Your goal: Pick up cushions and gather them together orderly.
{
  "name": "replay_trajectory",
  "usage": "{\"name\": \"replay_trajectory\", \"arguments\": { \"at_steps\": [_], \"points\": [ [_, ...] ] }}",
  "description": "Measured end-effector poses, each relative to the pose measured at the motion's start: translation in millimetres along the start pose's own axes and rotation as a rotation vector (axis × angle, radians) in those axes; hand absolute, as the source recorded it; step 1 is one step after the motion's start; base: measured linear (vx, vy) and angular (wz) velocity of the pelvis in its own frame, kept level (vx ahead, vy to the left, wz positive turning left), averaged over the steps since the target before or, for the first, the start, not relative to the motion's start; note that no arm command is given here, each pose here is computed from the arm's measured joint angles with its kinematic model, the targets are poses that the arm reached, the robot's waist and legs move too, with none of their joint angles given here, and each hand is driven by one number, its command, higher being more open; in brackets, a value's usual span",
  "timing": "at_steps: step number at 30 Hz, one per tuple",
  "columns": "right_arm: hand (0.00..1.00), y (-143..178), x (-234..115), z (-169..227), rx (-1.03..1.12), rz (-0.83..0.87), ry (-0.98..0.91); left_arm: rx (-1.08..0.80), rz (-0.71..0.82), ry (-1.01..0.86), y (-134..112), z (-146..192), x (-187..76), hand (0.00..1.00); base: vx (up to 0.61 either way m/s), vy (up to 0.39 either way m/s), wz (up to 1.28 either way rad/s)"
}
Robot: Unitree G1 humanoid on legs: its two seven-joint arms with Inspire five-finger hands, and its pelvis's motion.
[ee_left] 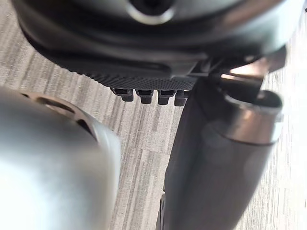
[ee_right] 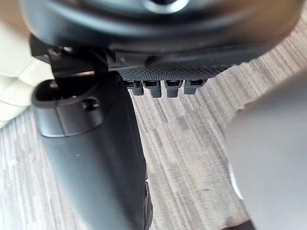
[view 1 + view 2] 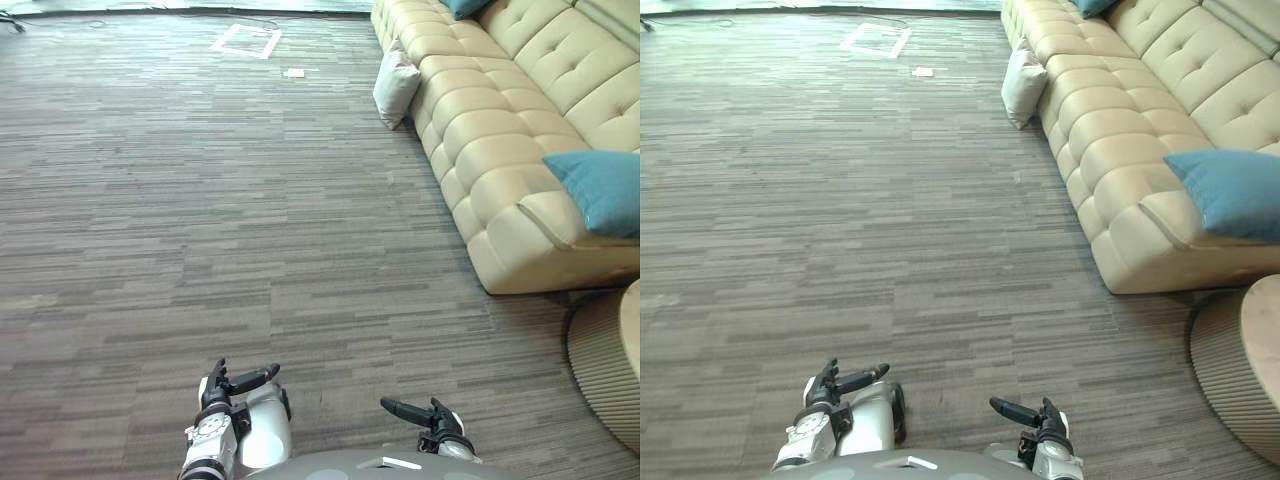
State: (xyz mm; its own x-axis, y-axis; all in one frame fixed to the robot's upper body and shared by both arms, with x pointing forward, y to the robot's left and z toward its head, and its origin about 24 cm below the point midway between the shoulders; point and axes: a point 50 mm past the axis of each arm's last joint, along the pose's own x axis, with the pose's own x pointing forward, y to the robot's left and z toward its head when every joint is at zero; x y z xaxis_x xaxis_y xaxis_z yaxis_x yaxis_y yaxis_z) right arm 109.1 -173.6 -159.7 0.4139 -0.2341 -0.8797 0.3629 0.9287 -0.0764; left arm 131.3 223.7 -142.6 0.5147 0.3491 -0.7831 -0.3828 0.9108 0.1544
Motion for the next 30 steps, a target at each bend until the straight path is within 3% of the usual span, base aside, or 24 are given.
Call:
{"name": "replay_trajectory", "arguments": {
  "at_steps": [6, 13, 19, 28, 30],
  "points": [
    [1.00, -11.0, 2.4, 30.2, -0.010, -0.009, -0.133, 0.066, -0.044, 0.091, -12.0, -23.1, -5.2, 1.00, 0.58, -0.001, 0.25],
    [1.00, -22.2, 4.4, 37.2, -0.003, -0.036, -0.138, 0.113, -0.110, 0.102, -27.0, -29.0, -8.9, 1.00, 0.70, -0.255, 0.42],
    [1.00, -15.9, 1.9, 21.8, -0.005, -0.026, -0.094, -0.041, -0.034, 0.052, -13.3, -18.5, -8.0, 1.00, 0.53, -0.152, -0.07],
    [1.00, -18.1, 2.6, 8.4, -0.027, -0.041, -0.028, -0.040, -0.038, -0.021, -11.3, -2.4, -4.8, 1.00, 0.52, 0.147, -0.34],
    [1.00, -2.5, 2.6, 6.1, -0.060, 0.008, -0.010, -0.008, -0.032, -0.033, -6.8, 6.5, -0.1, 1.00, 0.56, 0.237, -0.23]
  ]
}}
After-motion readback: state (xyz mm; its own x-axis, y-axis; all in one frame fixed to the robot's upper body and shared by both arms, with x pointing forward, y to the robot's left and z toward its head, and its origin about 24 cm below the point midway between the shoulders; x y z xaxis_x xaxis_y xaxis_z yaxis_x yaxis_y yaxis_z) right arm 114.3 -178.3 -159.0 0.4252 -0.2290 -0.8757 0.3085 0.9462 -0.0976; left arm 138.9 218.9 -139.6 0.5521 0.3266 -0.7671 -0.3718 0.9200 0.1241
